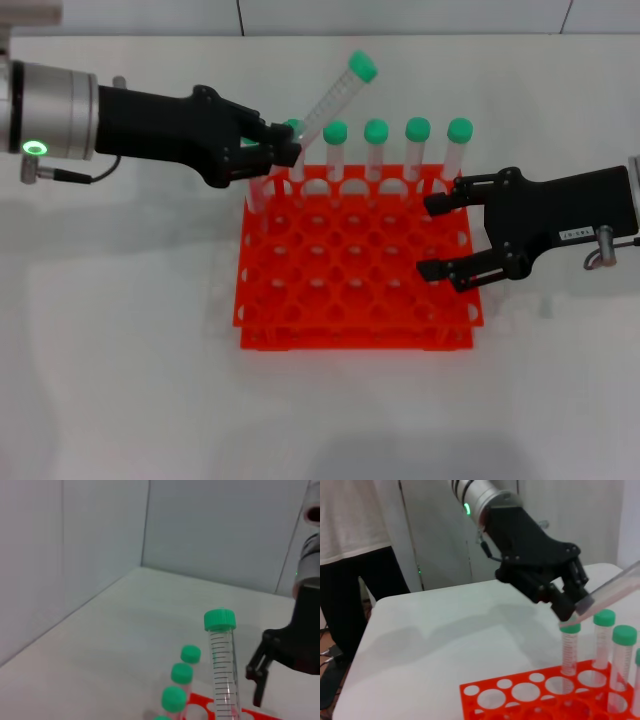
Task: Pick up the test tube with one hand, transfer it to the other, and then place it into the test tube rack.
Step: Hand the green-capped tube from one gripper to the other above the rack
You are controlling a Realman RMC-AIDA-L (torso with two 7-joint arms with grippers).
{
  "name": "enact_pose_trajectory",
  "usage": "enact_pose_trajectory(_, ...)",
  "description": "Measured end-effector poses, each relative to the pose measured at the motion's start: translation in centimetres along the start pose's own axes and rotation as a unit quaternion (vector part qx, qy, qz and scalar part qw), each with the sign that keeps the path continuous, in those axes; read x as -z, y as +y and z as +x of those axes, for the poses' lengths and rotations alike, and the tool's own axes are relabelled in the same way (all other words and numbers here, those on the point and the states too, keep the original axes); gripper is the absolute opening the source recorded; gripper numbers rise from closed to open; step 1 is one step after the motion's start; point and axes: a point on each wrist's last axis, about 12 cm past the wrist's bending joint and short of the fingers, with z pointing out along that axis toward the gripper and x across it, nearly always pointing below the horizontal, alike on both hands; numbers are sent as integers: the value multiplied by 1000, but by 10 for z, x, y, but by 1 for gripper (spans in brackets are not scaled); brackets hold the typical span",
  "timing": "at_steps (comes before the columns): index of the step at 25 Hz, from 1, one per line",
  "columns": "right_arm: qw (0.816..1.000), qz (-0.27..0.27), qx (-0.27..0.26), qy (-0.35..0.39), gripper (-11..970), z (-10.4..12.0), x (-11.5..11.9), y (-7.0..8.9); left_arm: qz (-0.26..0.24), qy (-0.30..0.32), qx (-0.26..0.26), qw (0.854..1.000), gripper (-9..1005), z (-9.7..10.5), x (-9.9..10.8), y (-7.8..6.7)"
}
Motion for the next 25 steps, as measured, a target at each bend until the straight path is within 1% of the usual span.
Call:
enact_pose_trajectory(7, 1000, 13, -10, -24, 815, -6, 2, -4, 3, -6, -12, 1000, 187, 2, -4, -3)
enact_pose_trajectory(14, 996, 48, -39, -63, 815, -11, 5, -11, 6, -3, -16, 1000, 187, 7, -7, -6)
enact_pose_trajectory(19, 991, 68, -61, -97, 815, -8, 6, -11, 6, -3, -20, 1000, 186, 8, -9, -7)
enact_pose_trajectory(20, 991, 68, -61, -97, 815, -8, 6, -11, 7, -4, -21, 1000, 186, 8, -9, -7)
enact_pose_trajectory(21, 987, 70, -76, -120, 814, -7, 5, -11, 7, -4, -21, 1000, 186, 8, -9, -7)
enact_pose_trajectory(25, 983, 70, -94, -139, 814, -4, 3, -11, 11, 0, -23, 1000, 186, 8, -11, -9)
